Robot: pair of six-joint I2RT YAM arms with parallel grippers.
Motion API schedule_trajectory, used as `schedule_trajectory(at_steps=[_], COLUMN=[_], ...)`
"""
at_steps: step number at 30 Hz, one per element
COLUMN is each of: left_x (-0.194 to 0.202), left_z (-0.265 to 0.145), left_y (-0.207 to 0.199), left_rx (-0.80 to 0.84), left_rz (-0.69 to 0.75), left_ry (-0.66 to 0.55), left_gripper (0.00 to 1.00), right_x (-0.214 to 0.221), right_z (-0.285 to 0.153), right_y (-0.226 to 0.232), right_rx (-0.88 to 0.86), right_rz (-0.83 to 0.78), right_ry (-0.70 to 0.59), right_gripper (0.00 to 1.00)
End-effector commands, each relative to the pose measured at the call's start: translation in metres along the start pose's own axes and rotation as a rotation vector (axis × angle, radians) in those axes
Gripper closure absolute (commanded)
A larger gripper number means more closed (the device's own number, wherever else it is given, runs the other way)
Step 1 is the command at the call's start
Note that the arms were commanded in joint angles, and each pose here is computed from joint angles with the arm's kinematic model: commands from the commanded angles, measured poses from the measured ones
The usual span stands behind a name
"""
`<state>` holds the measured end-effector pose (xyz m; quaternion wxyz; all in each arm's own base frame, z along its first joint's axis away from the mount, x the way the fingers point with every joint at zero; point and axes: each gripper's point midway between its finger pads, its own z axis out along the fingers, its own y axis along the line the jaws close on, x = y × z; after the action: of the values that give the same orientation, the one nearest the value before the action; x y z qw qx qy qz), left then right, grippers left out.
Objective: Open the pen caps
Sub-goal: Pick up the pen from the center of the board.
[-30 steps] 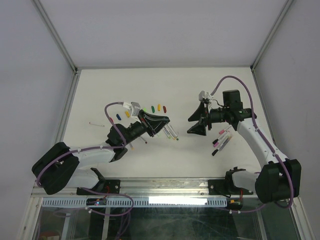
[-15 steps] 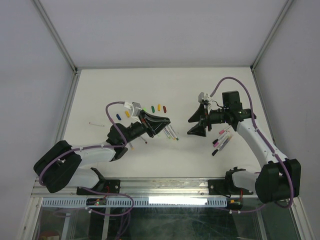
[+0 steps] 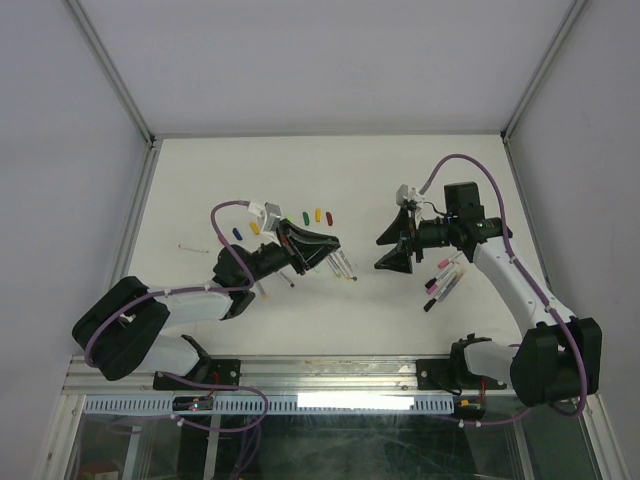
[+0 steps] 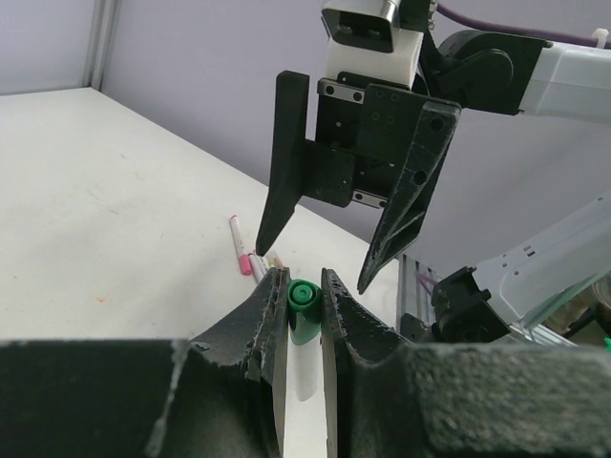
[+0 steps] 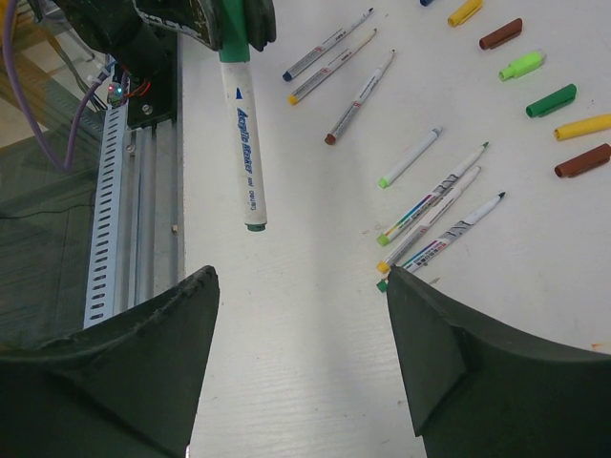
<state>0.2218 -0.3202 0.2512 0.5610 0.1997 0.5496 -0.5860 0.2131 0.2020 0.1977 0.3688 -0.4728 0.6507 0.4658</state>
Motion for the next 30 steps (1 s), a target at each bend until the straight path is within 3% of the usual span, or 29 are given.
schedule_trajectory(at_steps=[1,19,22,27,30], left_x=[-0.016,-0.014,-0.011,-0.016,-0.02], left_z=[0.004,0.011,0.014,0.019,0.024], left_y=[-0.015,-0.024,-0.024,-0.024,-0.019], left_rx=[0.087,0.193,0.215,0.233,0.215], left_rz=[0.039,0.047,0.026,-0.005,-0.031], left_ry=[-0.046,-0.02,-0.015,-0.062,-0.093], left_gripper=[1.0,1.0,1.0,1.0,1.0], right_x=[-0.007,-0.019,-0.016,-0.012,-0.008], right_z=[0.0,0.0,0.009,0.028,0.039], right_y=[0.001,0.005,0.01,0.027,0.025], right_rx=[-0.003,-0.049,-0.099,-0.194,-0.159], right_rz=[-0.044,0.032,0.104,0.085,0.055], right_ry=[-0.013,-0.086,-0.11,-0.118,-0.118], right_gripper=[0.27,0.24,0.22,0.22,0.22])
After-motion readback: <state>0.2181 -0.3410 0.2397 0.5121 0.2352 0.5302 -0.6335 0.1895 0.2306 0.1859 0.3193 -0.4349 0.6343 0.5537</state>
